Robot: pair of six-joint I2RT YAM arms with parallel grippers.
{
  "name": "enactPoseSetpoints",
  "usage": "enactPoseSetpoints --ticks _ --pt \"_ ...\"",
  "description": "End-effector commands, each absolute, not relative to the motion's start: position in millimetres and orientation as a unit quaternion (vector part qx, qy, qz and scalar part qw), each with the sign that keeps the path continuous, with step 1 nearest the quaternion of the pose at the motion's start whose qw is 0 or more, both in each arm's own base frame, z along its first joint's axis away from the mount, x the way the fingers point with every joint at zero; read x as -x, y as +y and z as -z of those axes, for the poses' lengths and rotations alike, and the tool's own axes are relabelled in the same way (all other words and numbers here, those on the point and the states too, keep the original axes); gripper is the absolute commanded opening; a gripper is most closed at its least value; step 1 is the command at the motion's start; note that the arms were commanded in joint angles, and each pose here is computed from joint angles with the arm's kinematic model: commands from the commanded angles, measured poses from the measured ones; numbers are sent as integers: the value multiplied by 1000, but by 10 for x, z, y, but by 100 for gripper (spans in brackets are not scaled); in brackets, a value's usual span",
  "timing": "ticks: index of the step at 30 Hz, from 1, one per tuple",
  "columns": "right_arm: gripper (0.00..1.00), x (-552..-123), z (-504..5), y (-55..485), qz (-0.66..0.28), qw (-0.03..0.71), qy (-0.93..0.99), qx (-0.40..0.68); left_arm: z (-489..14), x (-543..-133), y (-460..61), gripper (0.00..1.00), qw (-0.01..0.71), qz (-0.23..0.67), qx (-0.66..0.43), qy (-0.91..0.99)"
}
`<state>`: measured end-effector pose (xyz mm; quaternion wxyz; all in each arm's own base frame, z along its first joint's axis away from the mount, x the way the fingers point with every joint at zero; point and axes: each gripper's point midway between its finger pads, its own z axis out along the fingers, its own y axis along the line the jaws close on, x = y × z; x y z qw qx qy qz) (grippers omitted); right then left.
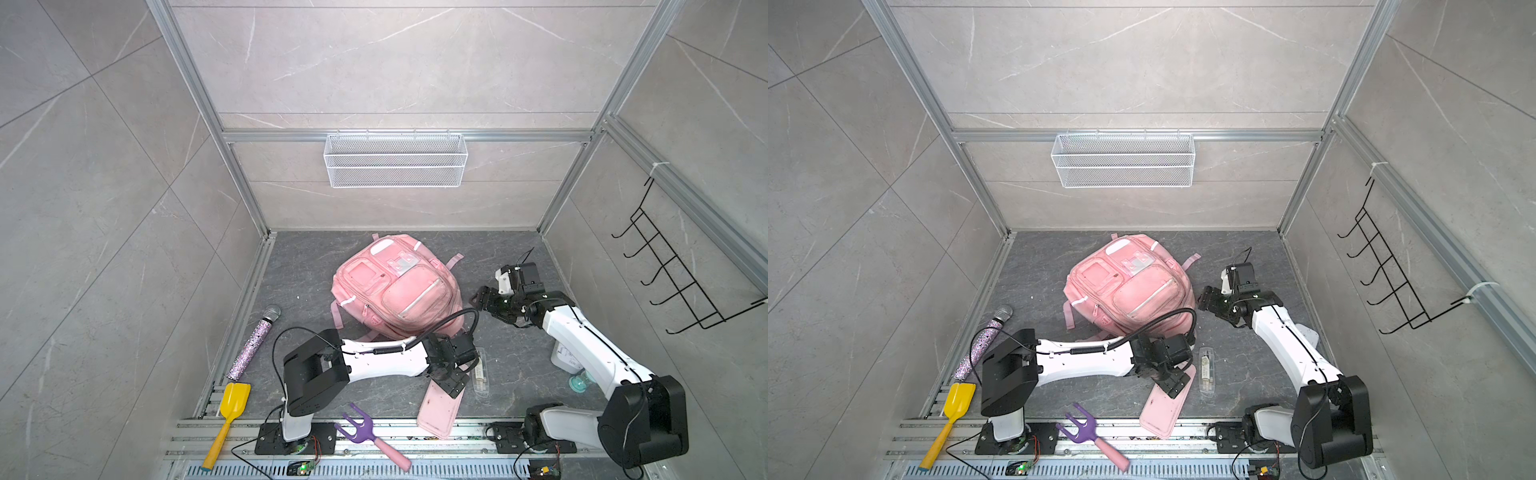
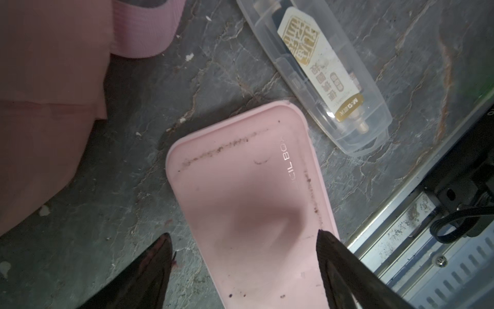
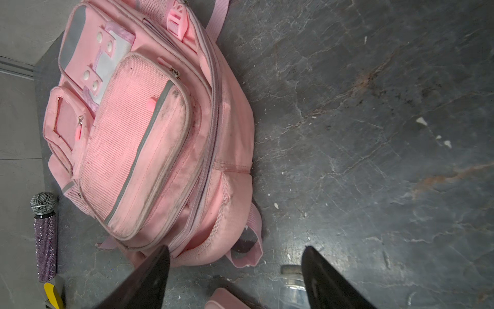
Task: Pack books, pencil case, and school supplies into a backpack
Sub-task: Move the pencil case to the bottom-center of the table.
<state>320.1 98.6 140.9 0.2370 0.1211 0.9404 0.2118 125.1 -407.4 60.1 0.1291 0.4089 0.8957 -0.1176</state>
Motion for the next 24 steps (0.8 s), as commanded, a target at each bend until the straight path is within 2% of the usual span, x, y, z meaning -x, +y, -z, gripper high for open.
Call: enactPoseSetpoints --ticks 1,11,15,24 --pt "80 -3179 -1456 999 -218 247 938 -109 -608 -1177 -4148 86 120 112 -429 889" --pt "80 -3158 -1462 1067 -238 242 935 -101 -417 -1041 -4060 87 96 79 -434 892" --pt "80 -3068 -1395 1149 -260 226 934 -92 -274 -1140 -3875 87 88 42 -406 909" --pt "80 -2741 -1361 1331 -263 198 942 -58 -61 -1381 -3348 86 67 30 -307 949"
